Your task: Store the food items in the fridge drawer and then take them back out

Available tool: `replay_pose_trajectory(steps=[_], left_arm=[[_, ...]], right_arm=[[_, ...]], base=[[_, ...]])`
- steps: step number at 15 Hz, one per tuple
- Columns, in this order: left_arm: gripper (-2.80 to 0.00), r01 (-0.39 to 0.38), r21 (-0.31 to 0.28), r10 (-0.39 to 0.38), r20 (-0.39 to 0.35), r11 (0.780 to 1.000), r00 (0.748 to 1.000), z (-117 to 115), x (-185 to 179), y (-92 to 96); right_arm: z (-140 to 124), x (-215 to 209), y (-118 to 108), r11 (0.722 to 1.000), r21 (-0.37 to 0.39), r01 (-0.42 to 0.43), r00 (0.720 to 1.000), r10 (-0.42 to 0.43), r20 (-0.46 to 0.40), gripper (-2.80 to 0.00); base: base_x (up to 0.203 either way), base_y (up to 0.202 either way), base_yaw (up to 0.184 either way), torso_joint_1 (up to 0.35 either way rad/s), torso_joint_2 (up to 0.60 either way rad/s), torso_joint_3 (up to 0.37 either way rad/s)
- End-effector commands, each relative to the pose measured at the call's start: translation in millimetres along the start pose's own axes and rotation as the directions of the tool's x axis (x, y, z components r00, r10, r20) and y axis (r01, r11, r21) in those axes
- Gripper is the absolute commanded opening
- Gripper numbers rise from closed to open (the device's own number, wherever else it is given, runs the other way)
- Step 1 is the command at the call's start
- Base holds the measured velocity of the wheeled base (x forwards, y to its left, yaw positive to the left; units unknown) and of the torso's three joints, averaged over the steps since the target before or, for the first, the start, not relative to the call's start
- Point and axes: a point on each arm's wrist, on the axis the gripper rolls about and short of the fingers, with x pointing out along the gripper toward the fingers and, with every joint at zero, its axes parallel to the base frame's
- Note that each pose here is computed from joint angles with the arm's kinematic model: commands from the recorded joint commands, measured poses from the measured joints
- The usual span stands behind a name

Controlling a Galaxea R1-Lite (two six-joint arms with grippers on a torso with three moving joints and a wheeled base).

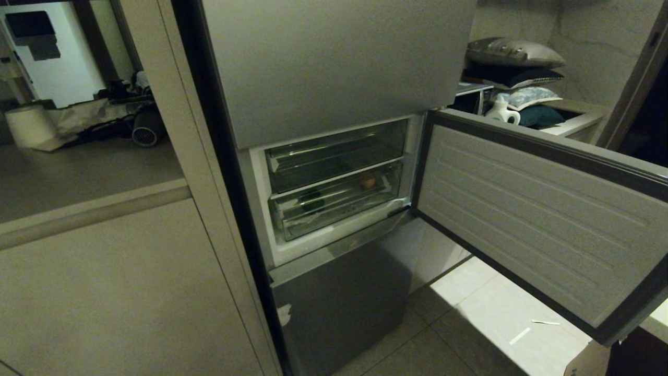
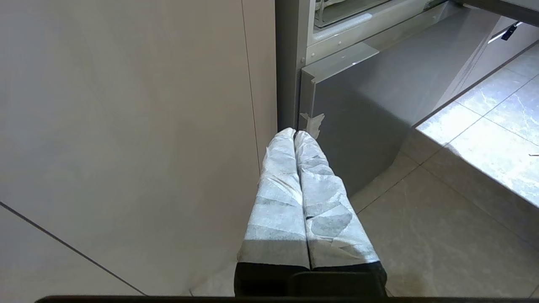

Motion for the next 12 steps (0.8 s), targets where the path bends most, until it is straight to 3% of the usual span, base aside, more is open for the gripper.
replay_pose_trajectory(steps=[1, 8, 12], left_arm=[[-2.8, 0.0, 0.0, 0.0, -0.002, 1.0, 1.0, 0, 0, 0.0], [-2.8, 0.0, 0.0, 0.0, -0.002, 1.0, 1.0, 0, 0, 0.0], [-2.8, 0.0, 0.0, 0.0, -0.002, 1.0, 1.0, 0, 0, 0.0]], right_arm=[[9, -12, 1, 1.0, -0.02, 0.015, 0.999, -0.014, 0.051, -2.8], [27, 35, -48, 0.999, 0.034, 0.026, 1.0, -0.025, -0.006, -2.8], [21, 57, -50, 0.998, 0.044, -0.038, 0.996, 0.042, -0.085, -2.8]], base=[[0.0, 0.0, 0.0, 0.0, 0.0, 0.0], [0.0, 0.0, 0.0, 0.0, 0.0, 0.0], [0.0, 0.0, 0.0, 0.0, 0.0, 0.0]])
